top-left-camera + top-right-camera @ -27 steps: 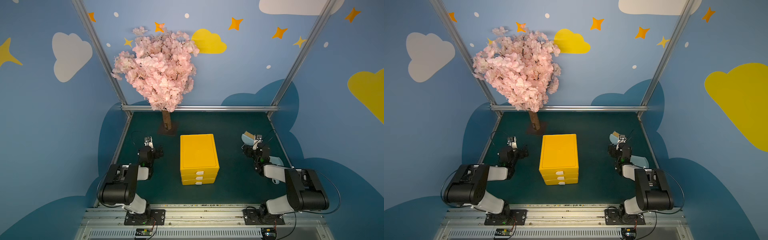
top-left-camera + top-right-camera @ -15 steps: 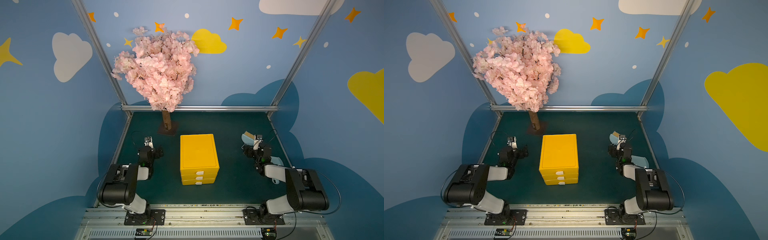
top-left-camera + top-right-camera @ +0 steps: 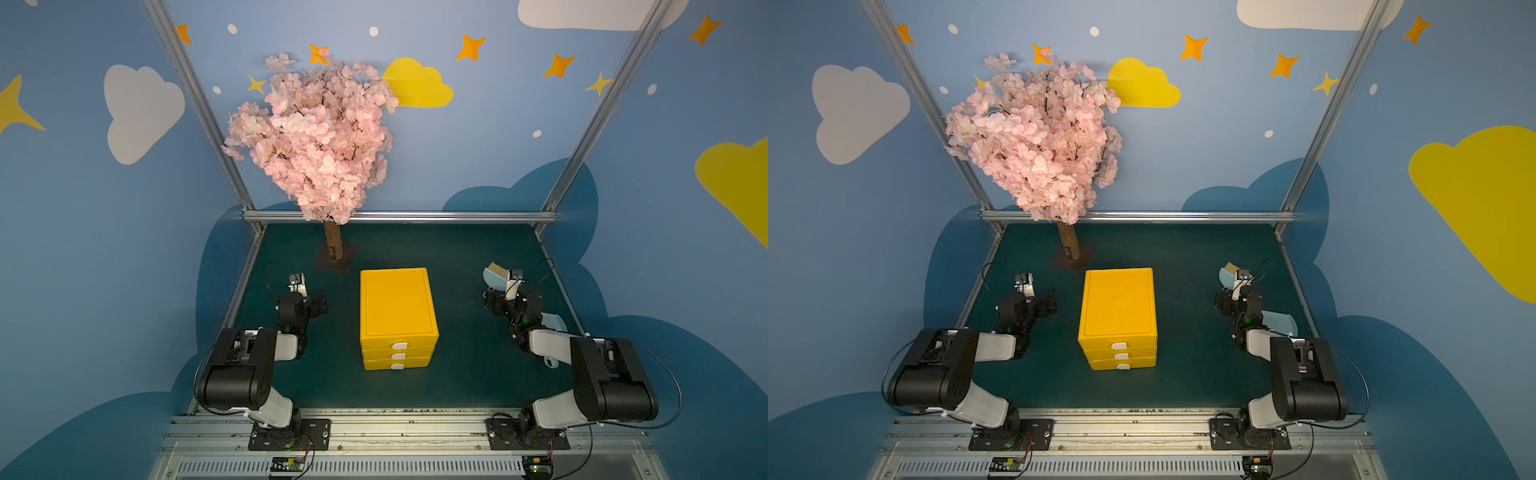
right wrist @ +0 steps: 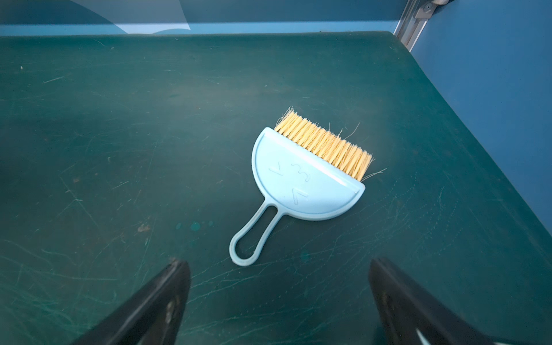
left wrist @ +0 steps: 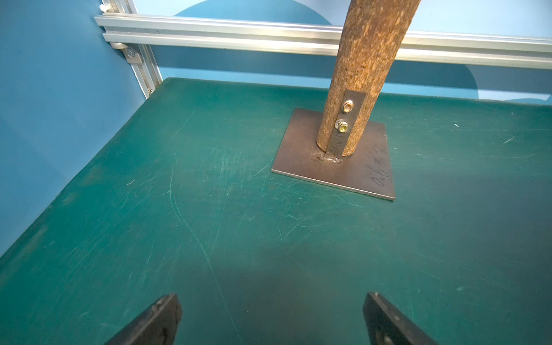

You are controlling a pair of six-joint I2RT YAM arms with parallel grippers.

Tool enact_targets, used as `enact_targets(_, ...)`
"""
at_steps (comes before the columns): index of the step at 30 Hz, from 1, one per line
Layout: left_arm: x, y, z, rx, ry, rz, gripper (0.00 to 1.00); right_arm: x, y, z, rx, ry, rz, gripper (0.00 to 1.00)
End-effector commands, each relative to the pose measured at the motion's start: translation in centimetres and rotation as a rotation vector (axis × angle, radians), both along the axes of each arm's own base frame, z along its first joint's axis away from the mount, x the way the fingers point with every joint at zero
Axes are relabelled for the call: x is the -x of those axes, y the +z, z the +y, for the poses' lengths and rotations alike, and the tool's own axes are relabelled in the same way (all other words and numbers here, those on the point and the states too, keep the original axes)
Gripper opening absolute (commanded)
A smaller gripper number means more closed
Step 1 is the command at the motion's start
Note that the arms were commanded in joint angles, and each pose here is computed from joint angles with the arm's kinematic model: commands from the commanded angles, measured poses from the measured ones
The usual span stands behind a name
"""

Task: Take the seed bags out of the drawer
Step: Adjust the storage box at the center of the board.

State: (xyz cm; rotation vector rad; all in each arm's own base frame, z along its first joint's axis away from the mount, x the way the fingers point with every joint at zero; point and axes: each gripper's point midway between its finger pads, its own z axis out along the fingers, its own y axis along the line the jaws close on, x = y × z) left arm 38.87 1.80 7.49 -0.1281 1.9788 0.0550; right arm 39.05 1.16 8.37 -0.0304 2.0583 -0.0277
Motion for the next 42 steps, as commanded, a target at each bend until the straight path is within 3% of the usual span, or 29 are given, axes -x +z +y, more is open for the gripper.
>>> enact_targets(1, -0.2, 0.8, 0.1, -0.008, 0.003, -0.019, 1.00, -0.1, 0.2, 0.0, 0.001, 0.005, -0.001, 0.99)
enact_targets(6, -0.3, 1.8, 0.4, -0.045, 0.053, -0.035, 1.00, -0.1, 0.4, 0.0, 0.004, 0.005, -0.009, 0.99)
enact_targets(10, -1.1, 3.3, 0.5, -0.091, 0.083, 0.024, 1.00, -0.7, 2.3, -0.5, -0.012, -0.036, -0.005, 0.99)
enact_targets(12, -0.9, 4.0, 1.1, -0.086, 0.145, 0.113, 1.00, -0.3, 2.7, -1.5, -0.038, -0.123, 0.099, 0.99)
enact_targets(17, 0.2, 7.9, 1.1, -0.013, 0.236, 0.073, 1.00, 1.1, 3.3, -3.0, -0.077, -0.276, 0.312, 0.98)
enact_targets(19, 1.2, 9.1, 0.5, 0.086, 0.251, 0.074, 0.95, 1.5, 2.7, -1.4, -0.233, -0.243, 0.389, 0.82)
enact_targets(21, 2.7, 9.9, -0.9, 0.227, 0.231, 0.113, 0.90, 2.0, 2.6, 2.0, -0.405, -0.083, 0.477, 0.41)
enact_targets(22, 3.4, 10.1, -1.9, 0.281, 0.194, 0.137, 0.87, 2.2, 2.7, 3.4, -0.468, -0.026, 0.495, 0.30)
enact_targets(25, 5.8, 10.3, -5.4, 0.445, 0.056, 0.214, 0.68, 3.4, 3.9, 7.9, -0.631, 0.170, 0.498, 0.15)
enact_targets(26, 6.7, 10.3, -6.7, 0.486, 0.001, 0.240, 0.63, 4.1, 4.5, 9.2, -0.662, 0.231, 0.482, 0.04)
enact_targets(27, 7.7, 10.0, -7.6, 0.509, -0.027, 0.274, 0.61, 4.7, 5.3, 10.3, -0.680, 0.276, 0.465, 0.00)
enact_targets(33, 13.4, 7.5, -12.0, 0.674, -0.153, 0.450, 0.54, 9.0, 8.0, 14.9, -0.614, 0.444, 0.464, 0.00)
enact_targets(42, 15.9, 3.9, -16.6, 0.770, -0.255, 0.572, 0.34, 11.4, 7.0, 18.8, -0.671, 0.547, 0.523, 0.00)
